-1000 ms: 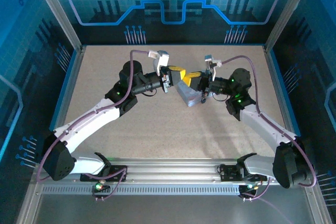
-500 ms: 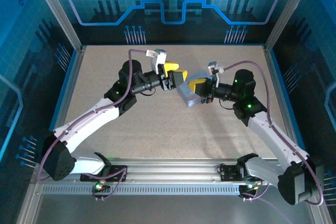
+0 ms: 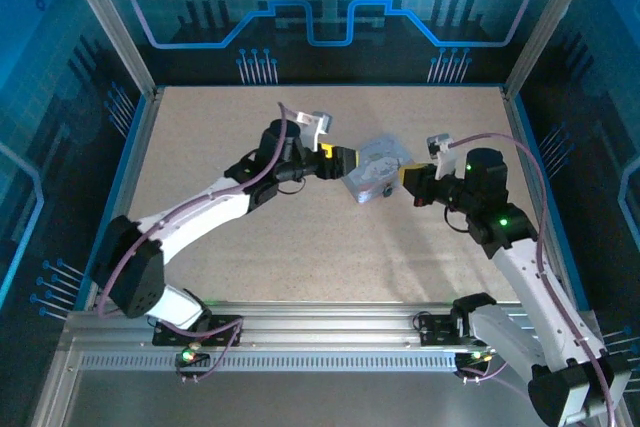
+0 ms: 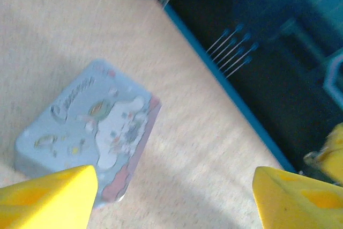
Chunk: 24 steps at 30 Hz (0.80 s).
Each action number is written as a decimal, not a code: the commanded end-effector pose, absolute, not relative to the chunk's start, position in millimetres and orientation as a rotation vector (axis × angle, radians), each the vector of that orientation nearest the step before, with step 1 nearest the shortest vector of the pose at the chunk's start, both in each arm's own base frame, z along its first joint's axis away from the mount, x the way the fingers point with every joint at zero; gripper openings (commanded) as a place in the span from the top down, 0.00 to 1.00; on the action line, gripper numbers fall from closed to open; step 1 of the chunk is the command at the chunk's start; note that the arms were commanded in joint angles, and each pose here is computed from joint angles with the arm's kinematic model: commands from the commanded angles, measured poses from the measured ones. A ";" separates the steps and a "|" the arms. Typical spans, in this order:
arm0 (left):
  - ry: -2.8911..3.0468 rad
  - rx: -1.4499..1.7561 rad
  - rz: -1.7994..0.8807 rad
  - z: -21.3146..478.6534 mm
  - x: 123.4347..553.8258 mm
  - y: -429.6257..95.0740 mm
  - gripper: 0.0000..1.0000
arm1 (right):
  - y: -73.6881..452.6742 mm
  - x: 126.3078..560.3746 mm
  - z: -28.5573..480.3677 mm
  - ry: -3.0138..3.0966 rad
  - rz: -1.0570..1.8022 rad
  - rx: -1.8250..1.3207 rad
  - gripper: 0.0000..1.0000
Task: Unlock the padlock with the key
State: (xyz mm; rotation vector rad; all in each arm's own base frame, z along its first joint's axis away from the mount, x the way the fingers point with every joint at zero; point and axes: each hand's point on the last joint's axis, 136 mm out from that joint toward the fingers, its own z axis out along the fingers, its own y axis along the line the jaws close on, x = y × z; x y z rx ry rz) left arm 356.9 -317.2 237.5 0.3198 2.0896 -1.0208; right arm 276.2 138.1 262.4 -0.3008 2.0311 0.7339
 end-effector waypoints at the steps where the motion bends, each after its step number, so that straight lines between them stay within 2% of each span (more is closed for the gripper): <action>1: 2.177 0.345 -0.992 223.0 359.4 -333.9 0.25 | 110.7 277.4 252.7 2.106 0.570 -0.207 1.00; 14: 2.308 0.405 -1.121 174.5 366.3 -410.2 0.28 | 65.9 274.9 249.8 2.117 0.302 -0.049 1.00; 24: 2.404 0.440 -1.116 142.0 366.4 -432.2 0.28 | 61.2 275.4 245.3 2.129 0.278 -0.027 1.00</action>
